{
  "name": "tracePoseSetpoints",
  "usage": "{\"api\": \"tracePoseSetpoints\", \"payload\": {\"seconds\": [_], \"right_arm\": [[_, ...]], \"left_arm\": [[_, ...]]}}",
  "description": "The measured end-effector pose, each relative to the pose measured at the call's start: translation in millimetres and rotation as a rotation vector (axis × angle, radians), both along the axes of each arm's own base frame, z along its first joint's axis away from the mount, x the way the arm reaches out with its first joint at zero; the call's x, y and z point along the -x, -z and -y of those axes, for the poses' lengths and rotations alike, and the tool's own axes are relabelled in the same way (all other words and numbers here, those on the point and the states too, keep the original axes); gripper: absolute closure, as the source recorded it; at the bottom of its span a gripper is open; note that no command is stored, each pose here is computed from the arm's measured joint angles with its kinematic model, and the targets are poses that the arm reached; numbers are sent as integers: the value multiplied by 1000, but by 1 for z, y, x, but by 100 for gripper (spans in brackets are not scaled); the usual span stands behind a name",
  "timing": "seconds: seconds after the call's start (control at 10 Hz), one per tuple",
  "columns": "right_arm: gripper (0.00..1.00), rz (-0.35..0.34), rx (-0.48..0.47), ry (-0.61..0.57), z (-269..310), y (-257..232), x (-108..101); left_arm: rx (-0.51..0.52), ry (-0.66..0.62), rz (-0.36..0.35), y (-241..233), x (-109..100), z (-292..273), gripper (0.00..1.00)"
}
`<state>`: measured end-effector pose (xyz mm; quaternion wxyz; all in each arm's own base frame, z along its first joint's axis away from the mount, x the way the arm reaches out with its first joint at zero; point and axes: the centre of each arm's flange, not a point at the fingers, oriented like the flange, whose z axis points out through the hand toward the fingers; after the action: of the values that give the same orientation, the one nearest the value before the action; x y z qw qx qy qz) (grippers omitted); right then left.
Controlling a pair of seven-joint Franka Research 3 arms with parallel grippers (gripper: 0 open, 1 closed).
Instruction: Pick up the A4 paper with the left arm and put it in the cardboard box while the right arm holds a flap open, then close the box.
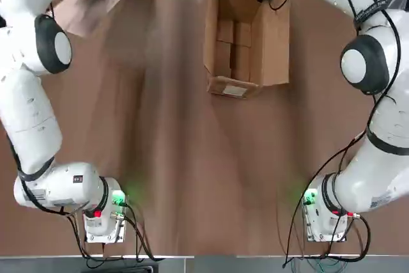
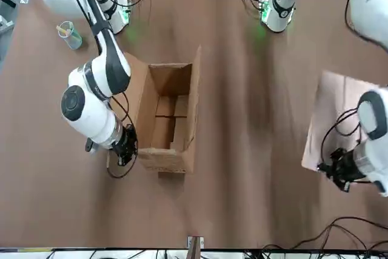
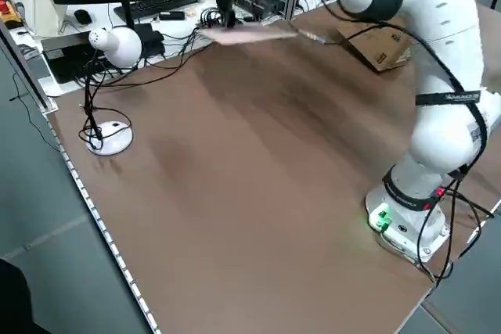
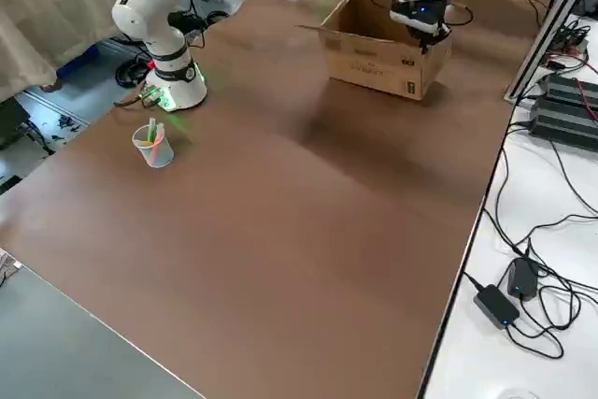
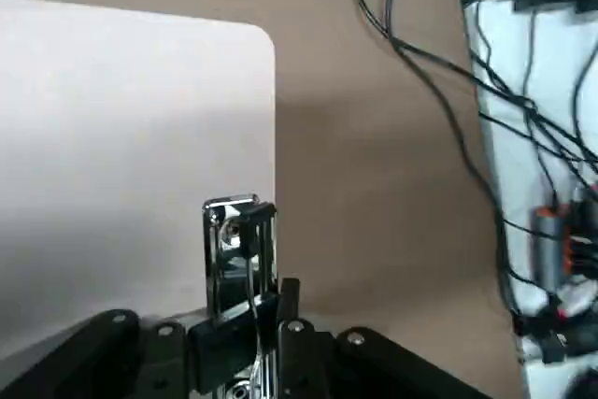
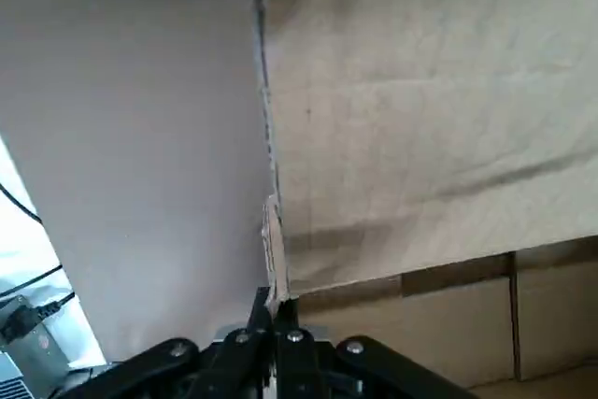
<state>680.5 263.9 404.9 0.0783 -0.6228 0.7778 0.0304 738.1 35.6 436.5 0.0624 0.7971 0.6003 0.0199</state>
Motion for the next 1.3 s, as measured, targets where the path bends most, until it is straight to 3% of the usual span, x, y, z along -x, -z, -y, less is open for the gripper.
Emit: {"api": "tracePoseSetpoints", "payload": {"seconds": [0.4, 0.8, 1.0, 1.3], "right_arm": [[96, 6, 39, -22, -24, 28, 3], [96, 11, 54, -78, -49, 41, 12], [96, 13, 56, -83, -53, 44, 13], [86, 22, 67, -83, -49, 45, 10]], "left_arm": [[9, 48, 4, -97, 38, 45, 97], [31, -5, 41, -126, 52, 137, 97], [68, -74, 119, -143, 56, 182, 97], [69, -114, 174, -163, 76, 248, 97]]}}
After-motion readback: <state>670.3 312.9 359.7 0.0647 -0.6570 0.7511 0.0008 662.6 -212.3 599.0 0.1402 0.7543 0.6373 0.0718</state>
